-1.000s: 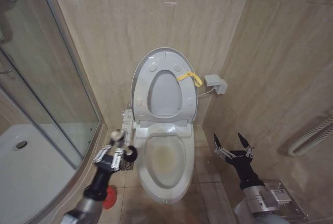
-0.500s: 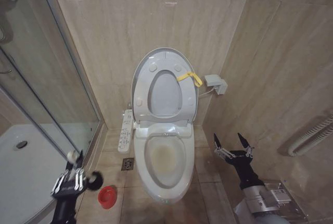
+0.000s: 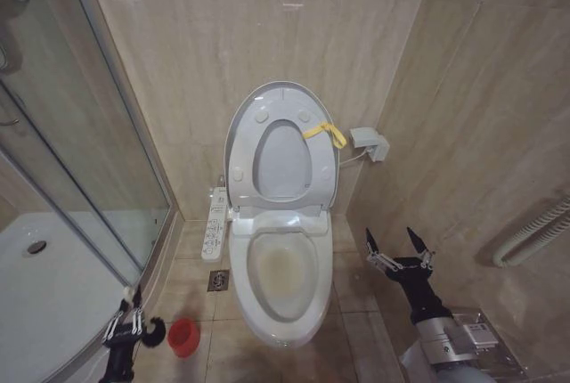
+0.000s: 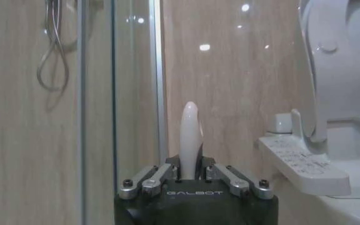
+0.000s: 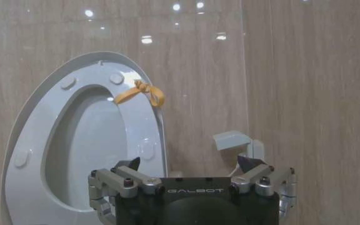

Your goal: Open the toilet lid, clean the toilet bowl with a toilet brush, close the toilet lid, and flush.

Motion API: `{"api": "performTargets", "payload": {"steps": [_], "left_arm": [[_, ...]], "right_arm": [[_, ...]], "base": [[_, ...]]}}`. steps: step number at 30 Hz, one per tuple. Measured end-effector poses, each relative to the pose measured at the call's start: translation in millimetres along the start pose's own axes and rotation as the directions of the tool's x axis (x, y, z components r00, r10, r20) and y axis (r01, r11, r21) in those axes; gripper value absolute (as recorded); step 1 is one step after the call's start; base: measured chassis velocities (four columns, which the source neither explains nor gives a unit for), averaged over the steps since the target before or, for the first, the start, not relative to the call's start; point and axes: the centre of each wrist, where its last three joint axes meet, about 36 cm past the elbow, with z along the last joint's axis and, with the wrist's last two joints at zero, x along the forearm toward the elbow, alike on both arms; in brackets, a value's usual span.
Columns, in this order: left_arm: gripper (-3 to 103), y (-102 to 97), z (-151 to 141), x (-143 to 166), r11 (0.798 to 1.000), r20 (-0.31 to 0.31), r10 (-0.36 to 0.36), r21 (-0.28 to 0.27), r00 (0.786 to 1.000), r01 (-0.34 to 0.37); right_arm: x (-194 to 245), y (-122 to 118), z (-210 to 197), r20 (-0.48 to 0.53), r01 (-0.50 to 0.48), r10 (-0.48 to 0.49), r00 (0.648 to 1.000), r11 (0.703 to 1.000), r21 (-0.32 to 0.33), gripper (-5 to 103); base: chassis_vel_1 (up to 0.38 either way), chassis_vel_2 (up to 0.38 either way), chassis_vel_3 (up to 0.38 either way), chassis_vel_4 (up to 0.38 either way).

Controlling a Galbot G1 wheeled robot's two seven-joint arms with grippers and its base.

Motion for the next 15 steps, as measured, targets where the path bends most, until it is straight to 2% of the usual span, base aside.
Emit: {"api": "performTargets", "payload": {"steps": [6,15], "left_arm": [[20,-4.2,28,-11,0.998,-0.048,-0.005,0.057,0.999,0.007],[20,-1.8,57,2,0.998,-0.142,-0.010,0.059,0.990,0.019]], "right_arm": [[0,0,0,0.000,0.000,0.000,1.000,1.000,0.000,100],[0,0,0,0.000,0.000,0.000,1.000,1.000,0.000,100]], "base": [[0.000,0.000,0.000,0.000],[0.000,0.000,0.000,0.000]]}}
